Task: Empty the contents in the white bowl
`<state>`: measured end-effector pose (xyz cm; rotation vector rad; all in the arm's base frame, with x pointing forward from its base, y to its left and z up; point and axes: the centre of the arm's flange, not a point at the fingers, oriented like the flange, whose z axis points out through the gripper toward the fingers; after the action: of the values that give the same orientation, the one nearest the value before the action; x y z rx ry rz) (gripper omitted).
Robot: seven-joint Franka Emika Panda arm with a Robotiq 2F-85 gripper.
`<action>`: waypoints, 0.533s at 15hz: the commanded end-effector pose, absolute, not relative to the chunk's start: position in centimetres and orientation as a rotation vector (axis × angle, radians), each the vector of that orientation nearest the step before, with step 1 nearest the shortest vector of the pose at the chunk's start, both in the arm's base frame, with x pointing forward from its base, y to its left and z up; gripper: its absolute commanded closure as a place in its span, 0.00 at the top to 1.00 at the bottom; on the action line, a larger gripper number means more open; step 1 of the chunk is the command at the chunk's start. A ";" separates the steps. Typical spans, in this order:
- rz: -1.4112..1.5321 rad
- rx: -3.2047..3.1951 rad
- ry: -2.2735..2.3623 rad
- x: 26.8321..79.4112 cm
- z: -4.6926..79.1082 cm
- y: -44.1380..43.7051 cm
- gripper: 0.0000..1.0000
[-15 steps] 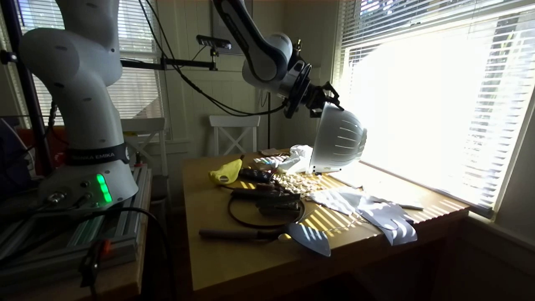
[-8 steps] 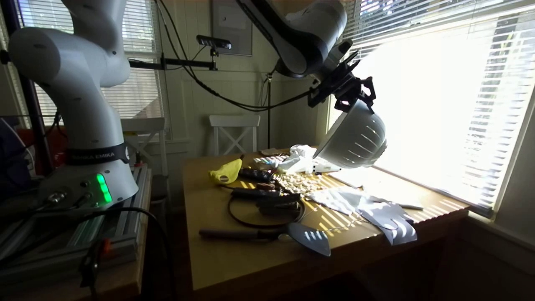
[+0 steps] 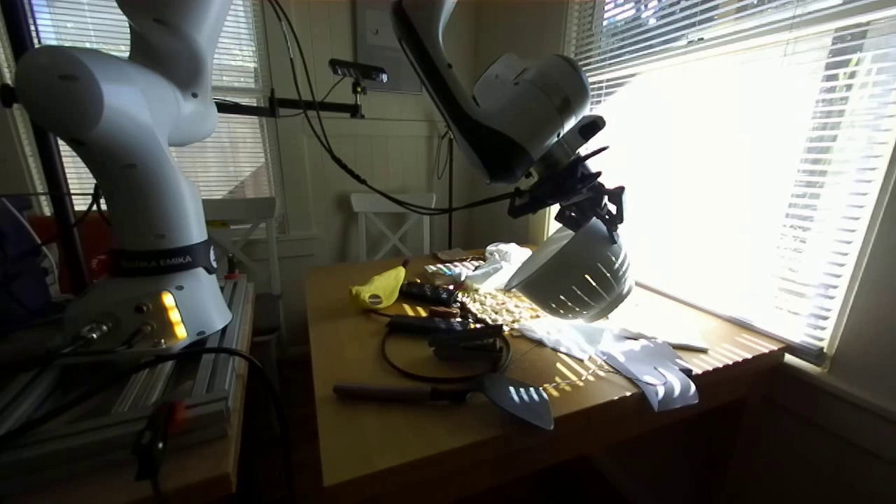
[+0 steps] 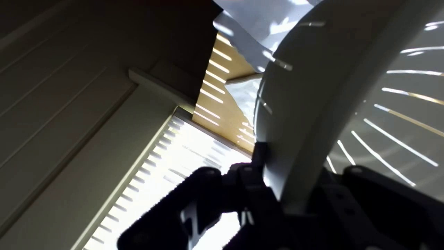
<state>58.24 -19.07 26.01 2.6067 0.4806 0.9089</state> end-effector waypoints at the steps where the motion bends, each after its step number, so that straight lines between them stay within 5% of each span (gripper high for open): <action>1: 0.818 2.756 0.406 58.4 26.2 -17.5 0.03; 8: 0.743 2.944 -0.073 62.0 24.9 -17.7 0.03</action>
<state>56.13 -15.90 20.61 2.8513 0.1004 0.8221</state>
